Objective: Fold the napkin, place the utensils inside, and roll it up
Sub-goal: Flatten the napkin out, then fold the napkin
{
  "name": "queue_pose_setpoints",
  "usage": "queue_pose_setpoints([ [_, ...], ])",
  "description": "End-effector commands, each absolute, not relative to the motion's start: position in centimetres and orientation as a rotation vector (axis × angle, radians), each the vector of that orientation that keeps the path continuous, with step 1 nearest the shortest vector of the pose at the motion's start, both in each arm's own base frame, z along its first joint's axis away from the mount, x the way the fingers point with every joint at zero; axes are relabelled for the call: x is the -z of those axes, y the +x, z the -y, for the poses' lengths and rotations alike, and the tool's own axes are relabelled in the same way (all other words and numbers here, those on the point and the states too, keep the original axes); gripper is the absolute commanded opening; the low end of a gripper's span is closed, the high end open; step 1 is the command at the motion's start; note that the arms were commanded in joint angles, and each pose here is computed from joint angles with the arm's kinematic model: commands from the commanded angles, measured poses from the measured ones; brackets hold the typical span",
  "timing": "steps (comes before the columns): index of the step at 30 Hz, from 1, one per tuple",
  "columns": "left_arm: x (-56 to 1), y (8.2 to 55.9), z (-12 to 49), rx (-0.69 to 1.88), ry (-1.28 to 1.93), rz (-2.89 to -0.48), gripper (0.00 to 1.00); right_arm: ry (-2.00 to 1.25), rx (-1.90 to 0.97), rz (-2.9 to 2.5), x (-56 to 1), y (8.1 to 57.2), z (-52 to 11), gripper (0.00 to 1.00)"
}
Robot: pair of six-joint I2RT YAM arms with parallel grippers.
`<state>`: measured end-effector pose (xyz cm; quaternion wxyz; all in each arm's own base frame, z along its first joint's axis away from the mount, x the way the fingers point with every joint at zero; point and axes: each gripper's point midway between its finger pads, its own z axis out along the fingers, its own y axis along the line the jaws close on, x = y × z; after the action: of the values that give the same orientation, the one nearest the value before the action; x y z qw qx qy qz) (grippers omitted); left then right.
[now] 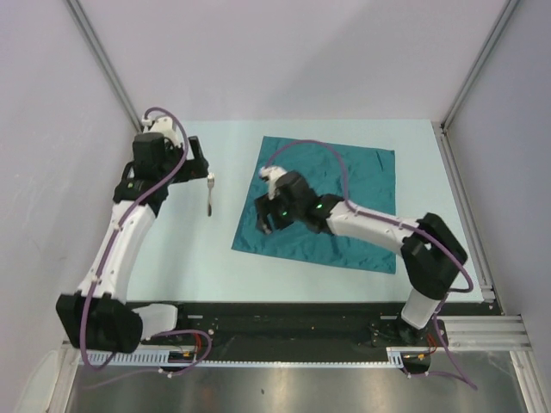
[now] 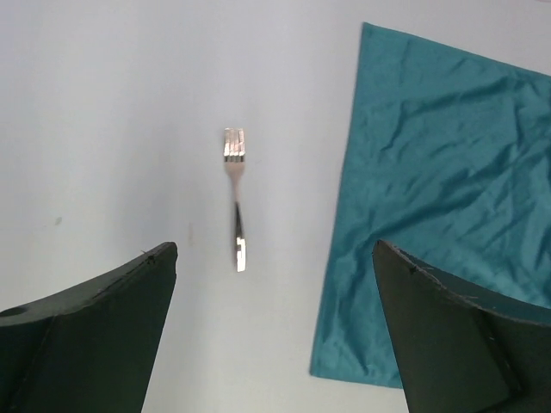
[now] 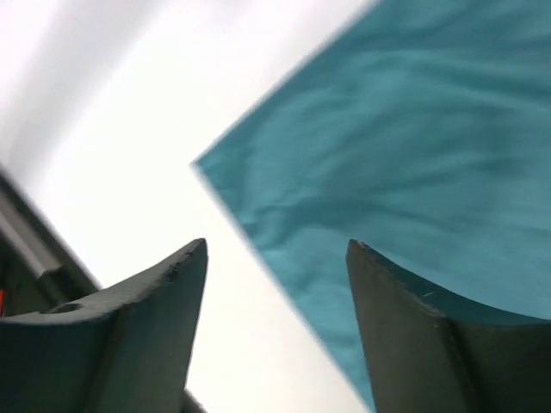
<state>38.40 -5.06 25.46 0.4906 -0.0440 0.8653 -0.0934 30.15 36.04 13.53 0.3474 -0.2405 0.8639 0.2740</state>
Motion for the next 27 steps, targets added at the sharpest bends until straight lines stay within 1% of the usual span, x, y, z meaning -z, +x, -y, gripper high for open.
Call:
queue_pose_setpoints([
  [1, -26.3, 37.0, 1.5, 0.036, -0.131, -2.019, 1.00, -0.800, -0.729, -2.135, -13.6, 28.0, -42.3, 0.68],
  [2, -25.8, 36.8, 0.8, -0.004, -0.148, -2.046, 1.00, -0.885, -0.699, -2.145, -11.4, 26.8, -43.7, 0.65],
  [4, -26.0, 36.7, 0.4, -0.006, -0.168, -2.044, 1.00, -0.920, -0.679, -2.117, -11.4, 26.8, -45.4, 0.64],
  [6, -26.9, 36.4, 0.0, 0.027, -0.204, -2.011, 1.00, -0.998, -0.655, -2.118, -9.3, 25.8, -46.9, 0.63],
  [8, -27.0, 36.3, -0.6, 0.040, -0.236, -1.982, 1.00, -1.050, -0.640, -2.075, -9.1, 25.4, -48.1, 0.62],
  [9, -27.4, 36.0, -1.6, 0.032, -0.270, -1.964, 1.00, -1.076, -0.627, -2.080, -8.1, 25.2, -48.4, 0.62],
  [11, -27.6, 35.9, -2.1, 0.033, -0.287, -1.948, 1.00, -1.079, -0.583, -2.052, -8.0, 25.6, -48.8, 0.60],
  [16, -27.5, 36.0, -1.8, 0.065, -0.275, -1.951, 1.00, -1.130, -0.470, -2.022, -5.9, 25.7, -49.5, 0.57],
  [27, -27.4, 36.0, -1.6, 0.080, -0.272, -1.961, 1.00, -1.169, -0.408, -2.000, -4.0, 25.9, -50.6, 0.51],
])
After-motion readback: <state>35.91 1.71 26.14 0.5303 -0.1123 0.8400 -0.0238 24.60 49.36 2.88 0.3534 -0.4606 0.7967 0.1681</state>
